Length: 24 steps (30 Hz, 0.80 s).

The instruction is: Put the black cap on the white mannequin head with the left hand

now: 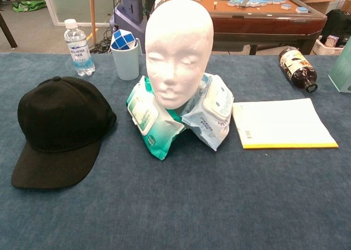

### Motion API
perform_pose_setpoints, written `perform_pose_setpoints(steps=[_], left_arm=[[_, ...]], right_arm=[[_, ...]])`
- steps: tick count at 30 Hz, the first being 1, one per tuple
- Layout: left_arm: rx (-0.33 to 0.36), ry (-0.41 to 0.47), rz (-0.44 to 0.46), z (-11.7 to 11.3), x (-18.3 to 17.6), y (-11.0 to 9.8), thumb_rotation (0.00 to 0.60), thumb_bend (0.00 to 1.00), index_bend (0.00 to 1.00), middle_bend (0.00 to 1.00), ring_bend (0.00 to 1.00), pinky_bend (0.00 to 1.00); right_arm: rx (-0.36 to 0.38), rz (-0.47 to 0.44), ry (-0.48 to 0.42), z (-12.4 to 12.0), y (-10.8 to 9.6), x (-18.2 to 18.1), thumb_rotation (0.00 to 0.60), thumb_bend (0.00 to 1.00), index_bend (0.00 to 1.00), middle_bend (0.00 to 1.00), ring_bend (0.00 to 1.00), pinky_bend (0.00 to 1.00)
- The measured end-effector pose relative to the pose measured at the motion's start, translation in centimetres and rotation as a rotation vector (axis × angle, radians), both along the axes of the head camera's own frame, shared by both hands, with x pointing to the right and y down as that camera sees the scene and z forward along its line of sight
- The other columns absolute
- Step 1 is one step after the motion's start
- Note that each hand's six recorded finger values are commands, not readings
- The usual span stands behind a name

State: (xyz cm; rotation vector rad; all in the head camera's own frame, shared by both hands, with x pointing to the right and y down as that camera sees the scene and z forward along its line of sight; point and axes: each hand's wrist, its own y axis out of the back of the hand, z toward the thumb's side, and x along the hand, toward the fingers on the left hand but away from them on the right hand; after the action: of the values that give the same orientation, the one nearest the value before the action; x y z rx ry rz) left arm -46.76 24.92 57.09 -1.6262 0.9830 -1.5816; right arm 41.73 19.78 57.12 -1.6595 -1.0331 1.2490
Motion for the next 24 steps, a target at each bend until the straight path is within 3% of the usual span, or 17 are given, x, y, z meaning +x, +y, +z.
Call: perform_pose_setpoints(steps=[9,17,24], left_arm=[[-0.007,0.013,-0.011,0.4,0.1,0.2,0.6,0.28,0.34,0.39,0.31,0.45],[0.0,0.109,0.049,0.1,2.6,1.0,0.6,0.28,0.43,0.4,0.32,0.49],[0.031,0.169,0.142,0.8,6.5,1.7,0.6,0.11,0.61,0.65,0.44,0.54]], right_arm=[[-0.015,-0.014,-0.007,0.3,-0.2,-0.5,0.6,0.0,0.26,0.38,0.34,0.48],[-0.035,-0.023,-0.007,0.7,-0.2,-0.8,0.6,0.0,0.26,0.38,0.34,0.48],[-0.035,-0.023,-0.022,0.5,-0.5,-0.8,0.6,0.0,0.26,0.38,0.34,0.48]])
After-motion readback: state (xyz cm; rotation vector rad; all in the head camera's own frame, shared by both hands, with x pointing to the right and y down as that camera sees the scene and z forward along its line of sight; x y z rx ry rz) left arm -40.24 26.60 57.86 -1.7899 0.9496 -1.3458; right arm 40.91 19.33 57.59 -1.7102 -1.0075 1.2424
